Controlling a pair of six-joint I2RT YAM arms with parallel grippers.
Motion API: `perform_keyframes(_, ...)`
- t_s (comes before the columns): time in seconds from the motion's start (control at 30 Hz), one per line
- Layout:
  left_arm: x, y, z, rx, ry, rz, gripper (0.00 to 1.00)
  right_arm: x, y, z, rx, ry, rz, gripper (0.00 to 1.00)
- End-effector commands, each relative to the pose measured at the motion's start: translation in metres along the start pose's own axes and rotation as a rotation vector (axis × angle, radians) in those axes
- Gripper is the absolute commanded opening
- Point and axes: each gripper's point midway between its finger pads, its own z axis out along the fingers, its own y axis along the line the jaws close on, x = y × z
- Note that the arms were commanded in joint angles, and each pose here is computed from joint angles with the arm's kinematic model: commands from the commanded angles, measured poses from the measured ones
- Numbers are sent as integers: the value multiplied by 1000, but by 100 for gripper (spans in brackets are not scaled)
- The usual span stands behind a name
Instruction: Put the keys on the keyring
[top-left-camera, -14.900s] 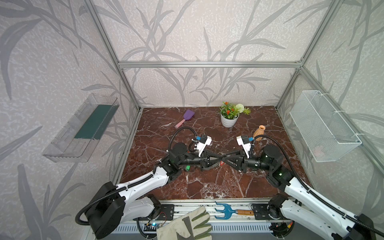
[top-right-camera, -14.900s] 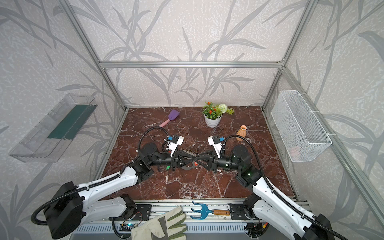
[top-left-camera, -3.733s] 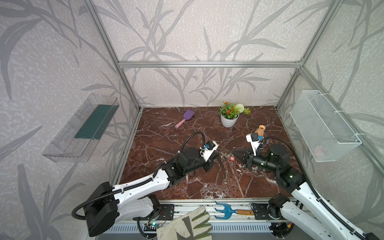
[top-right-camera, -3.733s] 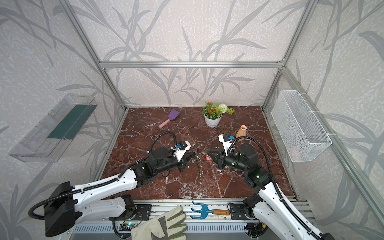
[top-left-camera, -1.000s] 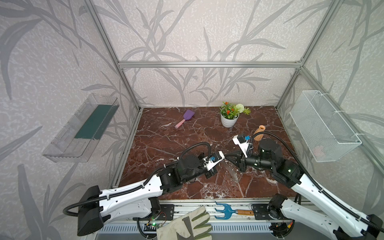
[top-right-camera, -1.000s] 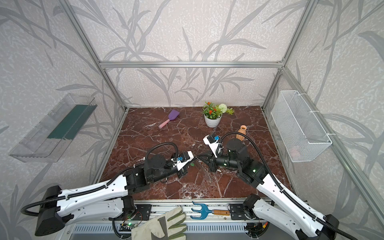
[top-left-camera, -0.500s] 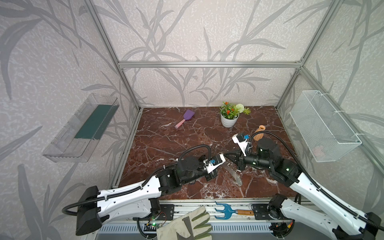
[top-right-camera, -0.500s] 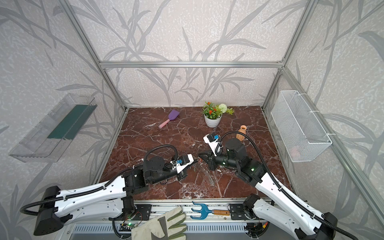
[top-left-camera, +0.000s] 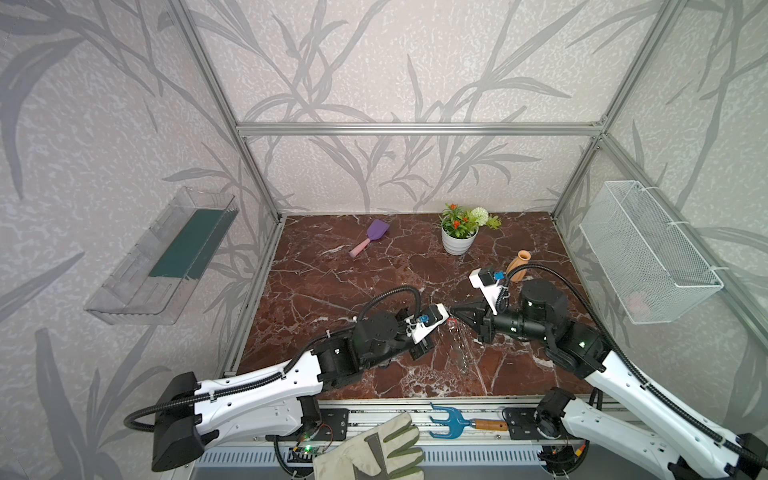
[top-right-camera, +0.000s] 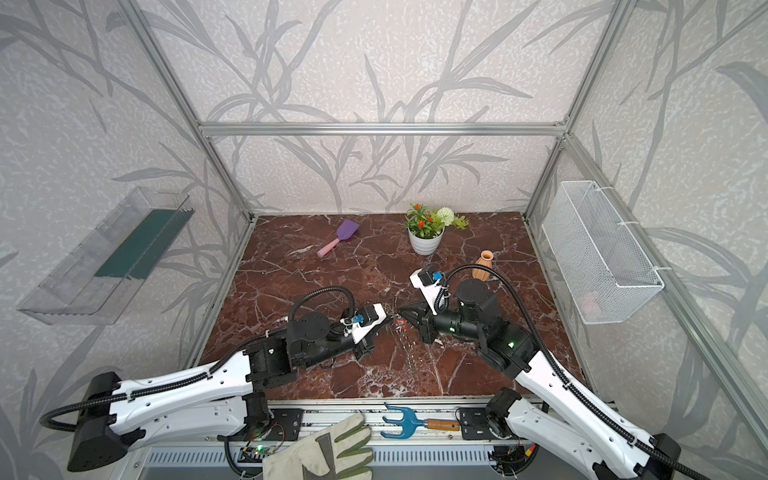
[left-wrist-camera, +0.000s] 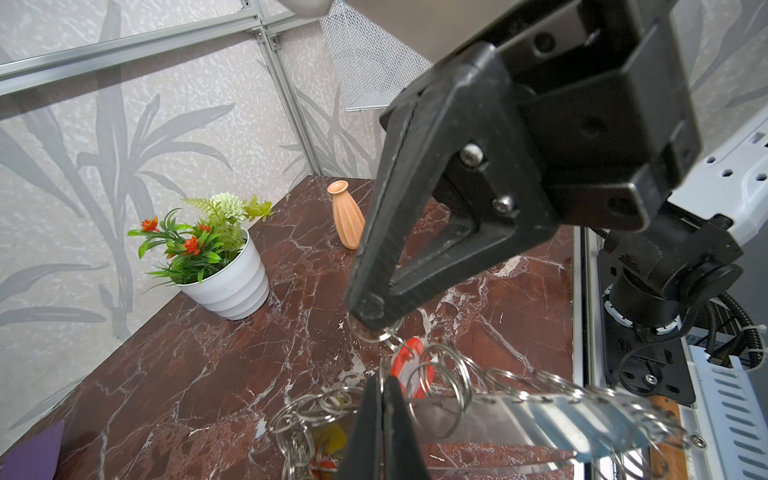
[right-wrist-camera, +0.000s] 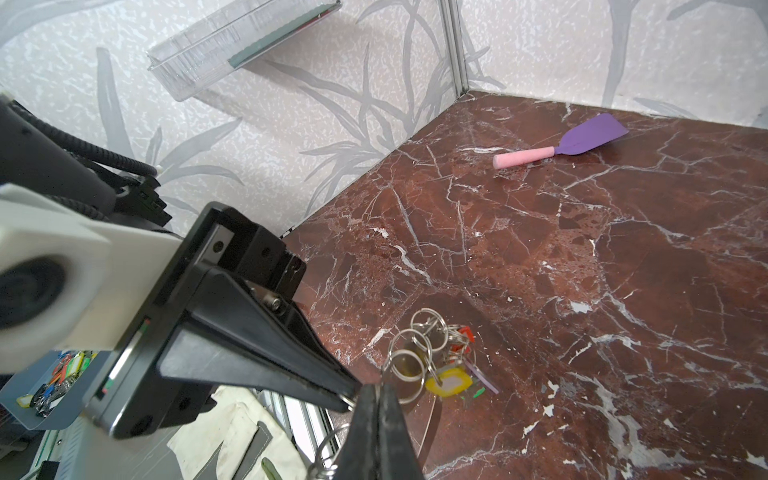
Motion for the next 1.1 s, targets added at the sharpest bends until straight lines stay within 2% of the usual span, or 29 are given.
perform_keyframes(0.0,-26,7,-3,-28,-64,-8,0,1,7,4,-45,-1,-3,0)
perform_keyframes(0.4,-23,8,0,-35,-58,-12,0,8,9,12,-51,30,-7,0)
perform_keyframes(0.77,-13,19,-3,-99,-34,-28,0,7,7,6,-23,10,-14,0)
perform_keyframes(1.07,-18,15,-2,-77,-48,-29,0,12,7,13,-36,28,-8,0)
